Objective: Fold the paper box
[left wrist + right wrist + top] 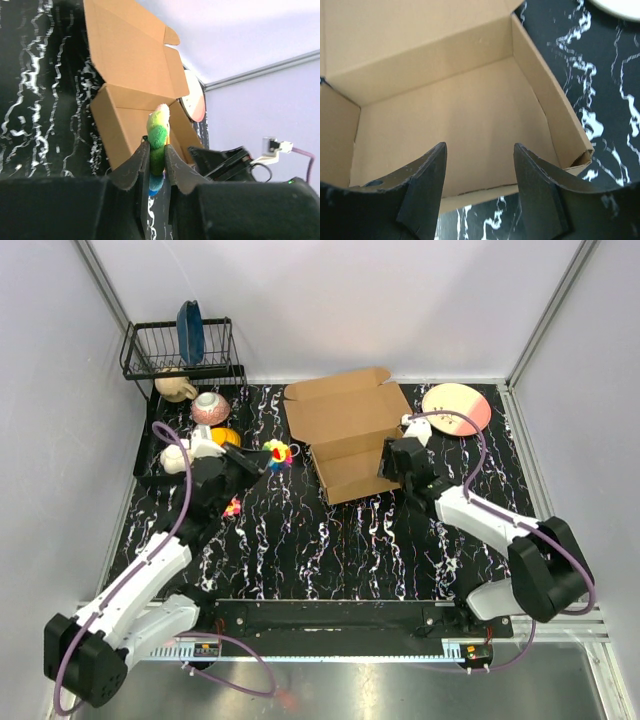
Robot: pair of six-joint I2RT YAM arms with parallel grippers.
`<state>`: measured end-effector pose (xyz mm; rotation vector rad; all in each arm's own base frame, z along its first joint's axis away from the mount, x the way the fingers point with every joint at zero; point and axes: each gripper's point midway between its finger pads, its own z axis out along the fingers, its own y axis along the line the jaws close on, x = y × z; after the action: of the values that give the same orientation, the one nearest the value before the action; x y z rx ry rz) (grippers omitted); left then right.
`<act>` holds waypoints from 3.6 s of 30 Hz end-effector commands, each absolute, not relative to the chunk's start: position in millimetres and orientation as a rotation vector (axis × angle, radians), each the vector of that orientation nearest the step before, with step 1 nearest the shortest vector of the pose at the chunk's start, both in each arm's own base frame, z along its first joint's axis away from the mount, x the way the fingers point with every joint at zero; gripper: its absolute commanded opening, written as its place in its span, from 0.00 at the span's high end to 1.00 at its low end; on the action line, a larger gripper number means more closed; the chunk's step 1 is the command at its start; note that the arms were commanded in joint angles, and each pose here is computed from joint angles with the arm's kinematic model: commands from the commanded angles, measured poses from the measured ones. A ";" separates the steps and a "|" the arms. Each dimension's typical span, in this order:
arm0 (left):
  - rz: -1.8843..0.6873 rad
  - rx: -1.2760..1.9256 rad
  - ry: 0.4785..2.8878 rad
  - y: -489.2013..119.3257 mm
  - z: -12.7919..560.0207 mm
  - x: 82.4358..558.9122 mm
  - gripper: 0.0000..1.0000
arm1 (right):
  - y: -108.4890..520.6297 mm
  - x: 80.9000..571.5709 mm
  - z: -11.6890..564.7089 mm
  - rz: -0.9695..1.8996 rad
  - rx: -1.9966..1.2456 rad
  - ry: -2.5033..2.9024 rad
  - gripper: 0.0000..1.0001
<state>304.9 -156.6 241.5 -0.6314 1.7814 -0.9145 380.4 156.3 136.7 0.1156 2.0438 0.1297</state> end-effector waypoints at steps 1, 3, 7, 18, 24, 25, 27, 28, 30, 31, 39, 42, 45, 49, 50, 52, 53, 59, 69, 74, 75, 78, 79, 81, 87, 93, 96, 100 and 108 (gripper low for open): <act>-1.060 -0.517 1.637 -187.5 300.4 315.6 0.82 | 156.1 355.9 140.6 0.171 0.148 2.030 0.39; -1.101 -0.473 1.646 -207.8 301.8 318.9 0.82 | 157.1 348.2 138.3 0.195 0.160 2.038 0.38; -1.160 -0.375 1.698 -255.4 301.0 325.2 0.81 | 154.2 333.4 128.4 0.216 0.173 2.064 0.39; -1.178 -0.314 1.949 -350.9 186.8 349.9 0.75 | 145.0 318.1 131.3 0.244 0.200 2.037 0.39; -1.068 -0.280 2.015 -361.5 140.0 373.2 0.54 | 145.8 318.9 132.0 0.253 0.200 2.032 0.38; -1.063 -0.272 2.012 -362.1 139.7 375.4 0.53 | 146.6 318.5 132.4 0.257 0.200 2.031 0.38; -1.025 -0.270 2.044 -359.5 131.6 377.0 0.51 | 145.6 318.5 135.7 0.260 0.204 2.022 0.38; -1.010 -0.245 2.045 -359.8 133.3 377.1 0.51 | 145.0 317.6 137.0 0.259 0.203 2.019 0.38; -0.971 -0.231 2.059 -354.2 133.1 375.3 0.51 | 139.9 318.6 149.2 0.253 0.229 1.979 0.39; -0.942 -0.223 2.070 -349.6 129.6 374.3 0.51 | 137.6 319.4 153.1 0.246 0.239 1.966 0.38; -0.753 -0.163 2.155 -316.9 107.9 356.0 0.51 | 101.1 349.8 176.8 -0.068 0.329 1.903 0.27; -0.701 -0.157 2.185 -307.0 97.5 350.3 0.51 | 87.1 371.7 159.4 -0.095 0.403 1.947 0.26; -0.701 -0.162 2.173 -299.2 95.0 343.5 0.50 | 87.1 390.0 142.0 -0.068 0.416 1.981 0.25; -0.705 -0.147 2.174 -294.8 93.1 336.4 0.50 | 98.1 407.6 129.9 -0.066 0.343 1.999 0.25; -0.700 -0.148 2.183 -292.4 89.7 334.2 0.50 | 99.6 410.5 120.9 -0.079 0.333 2.019 0.25; -0.693 -0.154 2.198 -287.4 83.2 328.2 0.50 | 102.4 410.9 108.3 -0.085 0.309 2.053 0.26; -0.703 -0.161 2.191 -286.6 84.9 325.9 0.50 | 102.0 408.7 103.1 -0.089 0.306 2.066 0.26; -0.723 -0.178 2.180 -276.0 89.6 312.9 0.50 | 113.2 385.4 78.9 0.007 0.253 2.133 0.29; -0.771 -0.193 2.172 -262.7 105.7 285.2 0.51 | 159.1 306.1 57.3 0.136 0.177 2.221 0.34; -0.766 -0.195 2.170 -247.4 106.5 267.9 0.51 | 159.7 276.3 59.0 0.207 0.217 2.236 0.35; -0.761 -0.203 2.167 -244.4 107.2 266.4 0.51 | 159.5 274.2 60.6 0.218 0.224 2.233 0.35; -0.760 -0.233 2.101 -234.1 124.0 266.3 0.50 | 152.8 272.6 73.3 0.213 0.262 2.200 0.31; -0.765 -0.238 2.069 -232.5 135.5 268.5 0.50 | 151.6 274.1 84.4 0.218 0.269 2.178 0.30; -0.736 -0.254 1.986 -220.2 163.0 273.5 0.46 | 146.3 277.6 99.0 0.194 0.273 2.141 0.27; -0.695 -0.348 1.811 -180.0 226.6 303.4 0.34 | 129.5 291.4 168.0 0.128 0.272 1.992 0.24; -0.665 -0.463 1.735 -144.5 258.4 364.9 0.31 | 95.5 336.8 224.7 0.104 0.371 1.892 0.23; -0.699 -0.451 1.699 -139.4 270.3 400.3 0.29 | 68.8 373.8 251.6 0.202 0.481 1.794 0.23; -0.759 -0.446 1.720 -126.6 255.7 448.3 0.27 | 68.5 413.2 286.9 0.302 0.437 1.640 0.22; -1.102 -0.377 1.651 -119.1 244.4 478.6 0.27 | 73.0 498.1 248.2 0.382 0.317 1.773 0.20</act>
<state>476.0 -104.5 197.6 -0.5484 1.7977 -0.8561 465.6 65.4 242.0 0.4346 1.8018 0.2754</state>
